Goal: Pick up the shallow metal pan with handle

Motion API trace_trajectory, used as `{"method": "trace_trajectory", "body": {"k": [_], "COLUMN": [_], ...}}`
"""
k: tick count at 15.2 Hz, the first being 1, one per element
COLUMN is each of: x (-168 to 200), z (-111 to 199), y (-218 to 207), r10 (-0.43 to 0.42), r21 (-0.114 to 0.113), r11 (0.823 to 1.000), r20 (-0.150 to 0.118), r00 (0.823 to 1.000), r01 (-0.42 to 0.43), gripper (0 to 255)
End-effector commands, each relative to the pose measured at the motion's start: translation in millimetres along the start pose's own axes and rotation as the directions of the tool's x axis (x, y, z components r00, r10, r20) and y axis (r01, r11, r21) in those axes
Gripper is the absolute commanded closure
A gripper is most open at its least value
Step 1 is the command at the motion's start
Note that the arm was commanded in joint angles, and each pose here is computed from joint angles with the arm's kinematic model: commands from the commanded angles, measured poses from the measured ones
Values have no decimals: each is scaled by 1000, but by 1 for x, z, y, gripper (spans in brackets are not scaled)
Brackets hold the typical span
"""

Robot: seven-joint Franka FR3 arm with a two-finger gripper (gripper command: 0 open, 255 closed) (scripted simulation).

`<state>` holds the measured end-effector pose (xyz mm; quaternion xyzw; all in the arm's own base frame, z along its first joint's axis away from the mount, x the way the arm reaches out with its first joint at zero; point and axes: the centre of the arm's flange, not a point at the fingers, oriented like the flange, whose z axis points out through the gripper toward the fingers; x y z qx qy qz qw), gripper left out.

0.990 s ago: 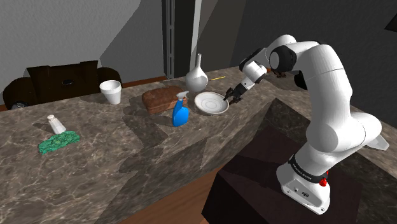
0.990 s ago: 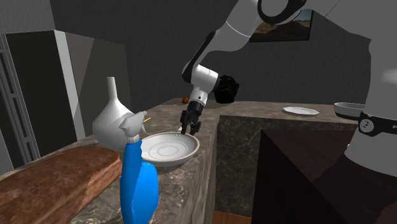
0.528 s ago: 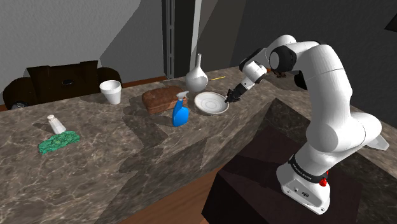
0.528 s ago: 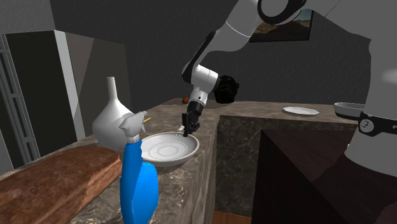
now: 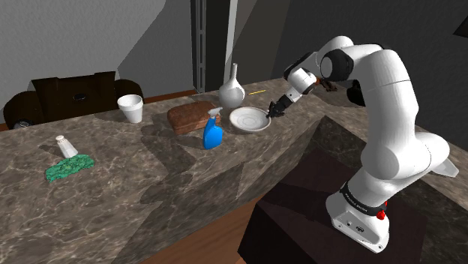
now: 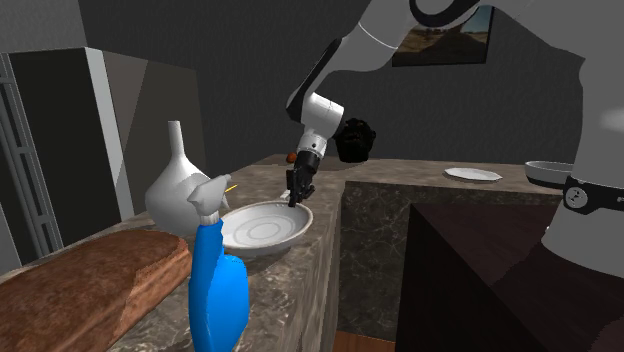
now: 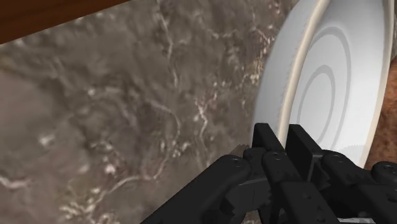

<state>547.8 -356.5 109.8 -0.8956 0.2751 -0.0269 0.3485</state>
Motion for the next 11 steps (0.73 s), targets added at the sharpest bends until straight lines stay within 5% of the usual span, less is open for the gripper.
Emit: {"method": "trace_trajectory", "body": {"k": [1,11], "x": [0,-7], "z": [-8,-41], "y": [-8,-35], "r10": [0,0], "r21": [0,0], "r11": [1000,1000], "r20": [0,0], "r00": [1000,1000], "r01": [0,0], "gripper": [255,255]}}
